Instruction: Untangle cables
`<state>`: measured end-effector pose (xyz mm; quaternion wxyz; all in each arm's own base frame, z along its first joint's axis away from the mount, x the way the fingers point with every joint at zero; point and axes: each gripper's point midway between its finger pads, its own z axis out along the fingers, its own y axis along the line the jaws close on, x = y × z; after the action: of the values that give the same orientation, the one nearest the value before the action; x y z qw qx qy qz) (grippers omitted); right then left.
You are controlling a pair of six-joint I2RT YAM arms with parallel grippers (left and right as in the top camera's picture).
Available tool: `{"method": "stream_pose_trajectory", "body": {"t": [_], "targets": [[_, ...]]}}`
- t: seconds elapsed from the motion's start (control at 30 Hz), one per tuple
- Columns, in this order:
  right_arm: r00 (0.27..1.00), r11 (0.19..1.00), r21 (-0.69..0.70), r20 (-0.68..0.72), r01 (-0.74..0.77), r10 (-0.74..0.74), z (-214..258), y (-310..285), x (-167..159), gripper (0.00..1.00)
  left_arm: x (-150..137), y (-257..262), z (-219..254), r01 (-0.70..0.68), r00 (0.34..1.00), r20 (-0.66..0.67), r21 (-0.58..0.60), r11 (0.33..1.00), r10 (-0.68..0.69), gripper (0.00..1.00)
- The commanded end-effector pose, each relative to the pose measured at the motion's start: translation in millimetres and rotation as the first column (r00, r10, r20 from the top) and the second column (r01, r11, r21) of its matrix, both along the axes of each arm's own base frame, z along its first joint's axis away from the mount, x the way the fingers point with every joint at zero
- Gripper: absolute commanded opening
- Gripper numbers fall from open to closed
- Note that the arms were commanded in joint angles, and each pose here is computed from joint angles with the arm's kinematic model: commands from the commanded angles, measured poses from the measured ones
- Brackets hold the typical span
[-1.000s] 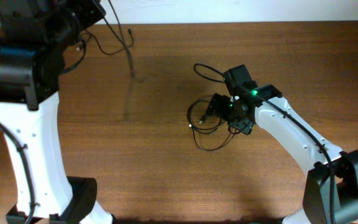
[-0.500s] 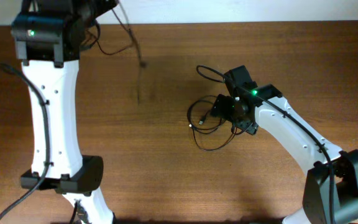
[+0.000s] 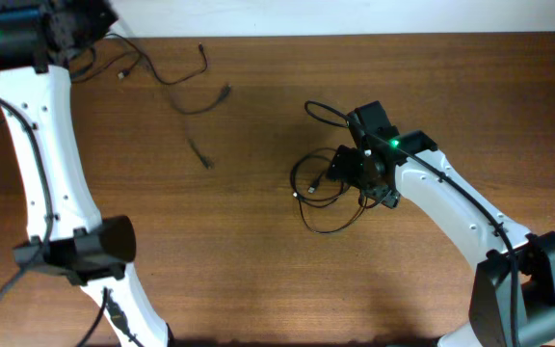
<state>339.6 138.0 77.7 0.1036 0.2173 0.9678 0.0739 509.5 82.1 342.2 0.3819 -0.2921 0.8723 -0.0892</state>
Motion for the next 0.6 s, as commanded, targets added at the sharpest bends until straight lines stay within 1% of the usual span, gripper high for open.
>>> {"method": "stream_pose_trajectory", "body": {"t": [0.0,0.07,0.13,0.2,0.27,0.37,0.57], "targets": [[1.0,1.0,-0.02,-0.003,-0.004,0.004,-4,-3,-1,0.98,5,56,-50,-0.129,0.983,-0.122,0.083,0.988,0.139,0.0],[1.0,1.0,-0.02,-0.003,-0.004,0.004,-4,-3,-1,0.98,6,86,-75,-0.193,0.963,-0.169,0.122,0.974,0.212,0.0],[1.0,1.0,-0.02,-0.003,-0.004,0.004,-4,-3,-1,0.98,4,116,-90,-0.258,0.937,-0.192,0.179,0.949,0.291,0.0],[1.0,1.0,-0.02,-0.003,-0.004,0.004,-4,-3,-1,0.99,-4,150,-103,-0.332,0.898,-0.209,0.253,0.909,0.386,0.0],[1.0,1.0,-0.02,-0.002,-0.004,0.004,-4,-3,-1,0.98,-13,175,-110,-0.381,0.867,-0.216,0.297,0.876,0.45,0.0],[1.0,1.0,-0.017,0.003,-0.004,0.004,-3,-2,1,0.98,-21,205,-117,-0.433,0.835,-0.211,0.318,0.844,0.508,0.0],[1.0,1.0,-0.017,0.004,-0.004,0.004,-3,-2,1,0.98,-33,251,-124,-0.51,0.797,-0.175,0.316,0.8,0.577,0.0]]}}
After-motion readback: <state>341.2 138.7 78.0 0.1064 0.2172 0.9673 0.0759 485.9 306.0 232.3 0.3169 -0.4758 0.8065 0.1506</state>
